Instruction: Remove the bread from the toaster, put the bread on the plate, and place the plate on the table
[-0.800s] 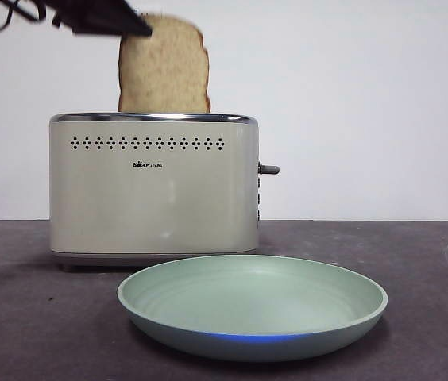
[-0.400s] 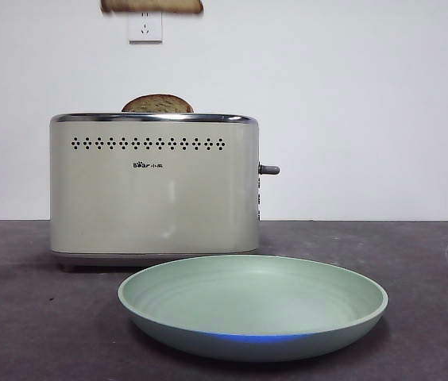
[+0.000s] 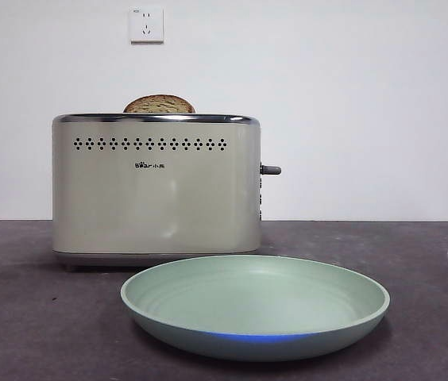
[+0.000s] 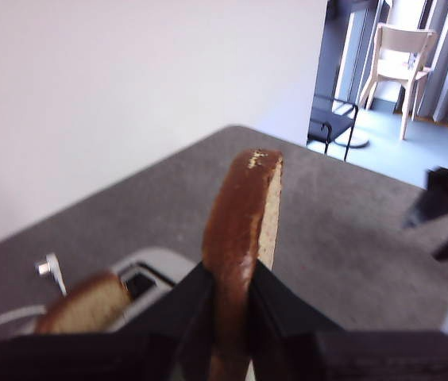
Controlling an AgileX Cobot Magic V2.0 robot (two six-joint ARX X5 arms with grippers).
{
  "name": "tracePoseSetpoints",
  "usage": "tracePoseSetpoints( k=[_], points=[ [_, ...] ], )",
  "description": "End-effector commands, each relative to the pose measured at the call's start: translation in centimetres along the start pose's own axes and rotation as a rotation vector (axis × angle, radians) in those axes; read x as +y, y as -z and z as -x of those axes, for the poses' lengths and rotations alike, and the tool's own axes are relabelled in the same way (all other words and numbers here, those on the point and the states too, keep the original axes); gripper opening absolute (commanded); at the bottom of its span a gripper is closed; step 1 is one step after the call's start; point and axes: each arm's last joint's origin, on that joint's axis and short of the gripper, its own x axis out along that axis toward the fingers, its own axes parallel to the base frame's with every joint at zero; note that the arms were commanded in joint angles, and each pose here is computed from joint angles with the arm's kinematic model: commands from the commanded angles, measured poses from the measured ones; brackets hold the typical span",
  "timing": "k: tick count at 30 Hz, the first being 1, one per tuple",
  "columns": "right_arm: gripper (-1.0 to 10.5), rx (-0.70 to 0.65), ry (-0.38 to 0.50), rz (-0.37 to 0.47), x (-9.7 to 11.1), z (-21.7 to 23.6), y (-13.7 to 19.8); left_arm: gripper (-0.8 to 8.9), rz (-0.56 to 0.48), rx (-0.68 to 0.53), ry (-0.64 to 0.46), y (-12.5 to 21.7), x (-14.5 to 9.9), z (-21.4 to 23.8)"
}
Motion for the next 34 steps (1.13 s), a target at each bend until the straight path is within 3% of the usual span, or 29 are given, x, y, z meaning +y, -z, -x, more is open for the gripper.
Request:
tracePoseSetpoints(
  k=[1,9,15,19,22,34],
  points=[
    [5.6,0.007,-0.003,-0.014,-0.4,-0.6,-0.4,-0.07,0.018,0.048,-0.016,0.6,-0.9,1.0],
    [5.6,0.058,-0.010,-0.048,-1.9,-2.9,-1.4,-0.06,0.052,0.148,0.000,3.1,-2.8,3.0],
    [5.6,0.139,-0.021,-0.098,-3.4,-5.2,-1.8,-0.06,0.140,0.202,0.007,7.5,-3.4,2.9],
    [4.7,0.227,-0.048,-0.126,-4.2,-7.7,-1.9,-0.07,0.191,0.237,0.015,10.4,-3.7,2.6],
    [4.7,0.302,-0.074,-0.143,-4.7,-9.9,-1.8,-0.07,0.213,0.256,0.030,11.7,-3.8,2.5],
    [4.7,0.537,-0.142,-0.169,-6.0,-19.3,-0.4,-0.08,0.226,0.252,0.069,12.3,-4.0,2.5]
  ],
)
